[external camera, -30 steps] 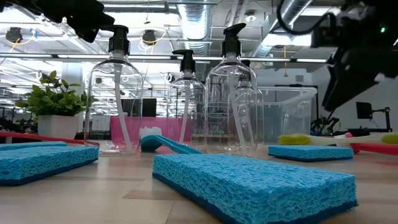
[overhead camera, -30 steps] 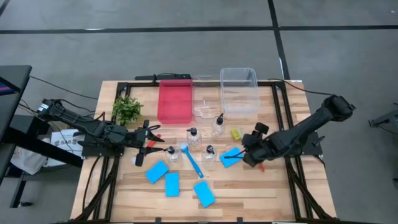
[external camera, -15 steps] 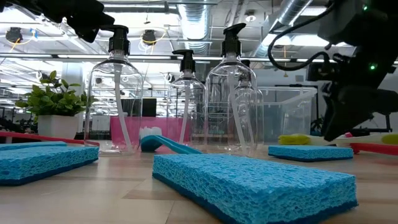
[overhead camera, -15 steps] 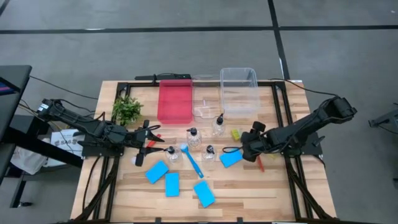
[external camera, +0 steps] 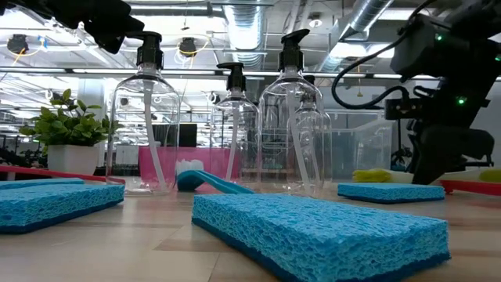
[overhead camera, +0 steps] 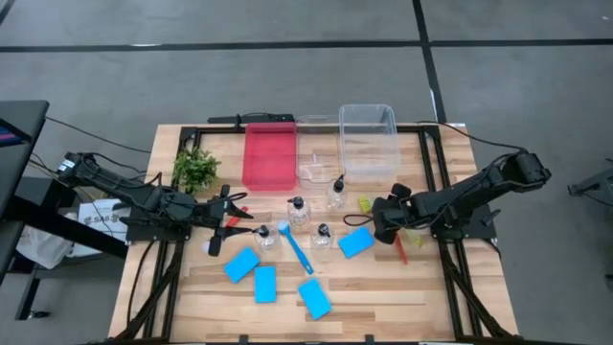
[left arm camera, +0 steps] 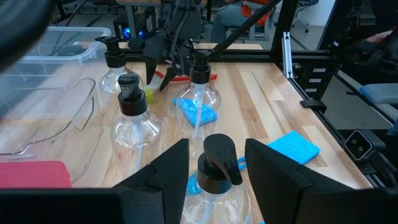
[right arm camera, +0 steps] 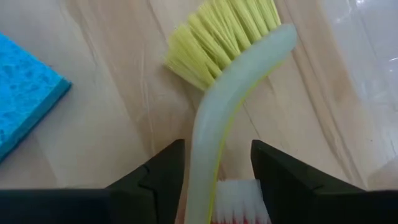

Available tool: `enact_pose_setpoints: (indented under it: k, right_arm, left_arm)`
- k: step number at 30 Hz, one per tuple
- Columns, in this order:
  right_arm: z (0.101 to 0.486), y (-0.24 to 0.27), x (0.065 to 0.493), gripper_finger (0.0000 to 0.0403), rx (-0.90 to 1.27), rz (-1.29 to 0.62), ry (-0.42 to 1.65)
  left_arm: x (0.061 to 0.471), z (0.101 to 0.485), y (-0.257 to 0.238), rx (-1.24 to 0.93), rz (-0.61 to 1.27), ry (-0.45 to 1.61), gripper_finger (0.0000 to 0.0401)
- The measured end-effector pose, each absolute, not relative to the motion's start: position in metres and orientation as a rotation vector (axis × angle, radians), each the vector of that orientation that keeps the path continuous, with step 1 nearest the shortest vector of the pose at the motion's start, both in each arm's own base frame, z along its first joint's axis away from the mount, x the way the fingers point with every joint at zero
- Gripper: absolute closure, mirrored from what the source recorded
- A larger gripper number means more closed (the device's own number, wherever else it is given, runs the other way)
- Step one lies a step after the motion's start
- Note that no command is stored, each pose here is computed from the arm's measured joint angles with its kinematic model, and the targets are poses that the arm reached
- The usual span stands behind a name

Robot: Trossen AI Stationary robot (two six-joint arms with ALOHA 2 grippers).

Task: Pick & Place Kitchen Sink Supplies
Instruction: Put the yellow kitchen brush into the white bin

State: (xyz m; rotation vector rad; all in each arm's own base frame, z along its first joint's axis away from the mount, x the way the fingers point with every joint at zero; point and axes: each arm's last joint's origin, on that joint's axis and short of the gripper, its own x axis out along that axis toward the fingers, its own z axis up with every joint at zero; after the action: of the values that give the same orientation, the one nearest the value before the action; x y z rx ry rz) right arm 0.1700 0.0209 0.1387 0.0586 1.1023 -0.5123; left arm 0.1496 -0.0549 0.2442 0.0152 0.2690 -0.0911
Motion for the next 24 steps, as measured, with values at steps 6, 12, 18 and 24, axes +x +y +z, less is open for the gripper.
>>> enact_pose_setpoints:
  k: [6,12,18,24]
  right_arm:
    - [0.139,0.021,0.170,0.0279,0.056,-0.513,1.103]
    - [0.139,0.021,0.170,0.0362,0.056,-0.514,1.103]
    - [0.141,0.021,0.170,0.0362,0.075,-0.528,1.111]
    - [0.160,0.024,0.178,0.0354,0.082,-0.511,1.135]
  left_arm:
    - [0.150,0.244,-0.055,0.015,-0.091,0.269,0.0242]
    - [0.150,0.244,-0.055,0.015,-0.091,0.269,0.0242]
    - [0.150,0.244,-0.055,0.015,-0.091,0.269,0.0242]
    - [0.150,0.244,-0.055,0.015,-0.091,0.269,0.0242]
